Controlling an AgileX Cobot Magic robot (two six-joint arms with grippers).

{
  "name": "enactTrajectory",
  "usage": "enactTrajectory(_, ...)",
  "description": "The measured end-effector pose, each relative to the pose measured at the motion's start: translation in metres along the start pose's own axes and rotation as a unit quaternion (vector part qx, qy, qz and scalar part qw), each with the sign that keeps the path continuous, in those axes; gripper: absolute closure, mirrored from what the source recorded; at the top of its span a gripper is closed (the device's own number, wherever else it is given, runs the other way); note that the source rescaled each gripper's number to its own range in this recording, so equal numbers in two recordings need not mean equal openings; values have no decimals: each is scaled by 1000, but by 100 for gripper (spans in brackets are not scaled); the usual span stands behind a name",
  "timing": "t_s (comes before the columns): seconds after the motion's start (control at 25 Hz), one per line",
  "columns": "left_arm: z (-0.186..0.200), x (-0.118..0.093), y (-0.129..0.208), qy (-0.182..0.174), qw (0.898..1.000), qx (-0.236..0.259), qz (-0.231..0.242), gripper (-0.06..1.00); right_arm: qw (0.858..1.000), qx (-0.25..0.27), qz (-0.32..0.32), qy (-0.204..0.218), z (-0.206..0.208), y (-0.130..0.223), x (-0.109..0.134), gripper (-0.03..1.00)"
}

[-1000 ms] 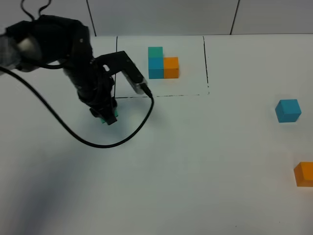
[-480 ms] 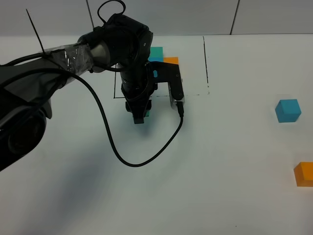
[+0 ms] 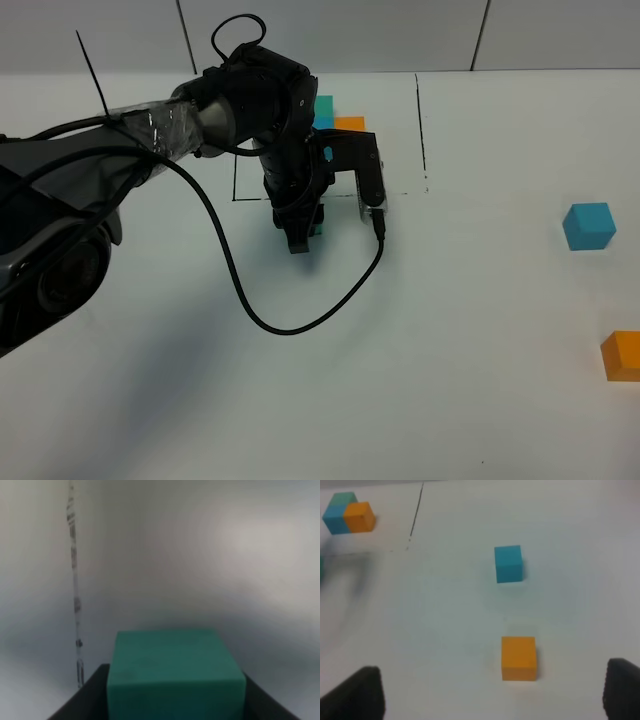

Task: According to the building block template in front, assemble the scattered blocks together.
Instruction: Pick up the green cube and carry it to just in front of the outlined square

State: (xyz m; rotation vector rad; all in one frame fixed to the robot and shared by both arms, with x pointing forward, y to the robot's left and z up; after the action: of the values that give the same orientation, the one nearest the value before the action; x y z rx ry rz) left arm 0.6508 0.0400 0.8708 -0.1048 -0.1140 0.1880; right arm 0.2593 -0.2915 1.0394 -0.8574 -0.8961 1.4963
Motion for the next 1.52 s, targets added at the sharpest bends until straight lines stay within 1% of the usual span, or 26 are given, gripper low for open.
enactTrajectory(0.16,-6,0,0,0,1000,0,-2,94,1000,0,-4,0,0,0,0,20)
enactTrajectory(0.4,-10,0,-1,6,1000,-1,-23,94,1000,0,-4,0,0,0,0,20)
enactTrajectory(0.6,-11,-8,-7,38,998,-27,-35,94,1000,0,-4,0,0,0,0,20)
enactTrajectory(0.72,-11,-11,-8,50,998,-30,-39,94,1000,0,-4,0,0,0,0,20)
enactTrajectory(0.88,-11,-11,-7,47,998,-26,-37,94,1000,0,-4,0,0,0,0,20)
enactTrajectory(1.16,-12,-9,-6,42,999,-22,-15,94,1000,0,-4,0,0,0,0,20)
enactTrajectory(1.36,-12,-9,-6,42,999,-22,-13,94,1000,0,-4,0,0,0,0,20)
enactTrajectory(1.4,-12,-9,-6,41,999,-23,-13,92,1000,0,-4,0,0,0,0,20)
enactTrajectory(1.44,-13,-8,-6,39,999,-22,-16,88,1000,0,-4,0,0,0,0,20)
enactTrajectory(1.52,-15,-8,-5,36,999,-20,-27,70,1000,0,-4,0,0,0,0,20)
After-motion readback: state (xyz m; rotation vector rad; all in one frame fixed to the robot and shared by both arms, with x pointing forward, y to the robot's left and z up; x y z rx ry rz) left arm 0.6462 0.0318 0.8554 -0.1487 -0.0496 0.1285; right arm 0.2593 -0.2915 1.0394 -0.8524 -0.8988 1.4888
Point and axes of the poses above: a point on each arm's last joint axis where the gripper is mounted, z pointing back along that axis away from the gripper, x along the wrist's bending axis when the last joint is at zero, y = z × x, the point moved 3 cm from there along -z, pointing out along that axis toward the gripper, and after that the axes turned 5 degrees about z, right-handed, at the moved point
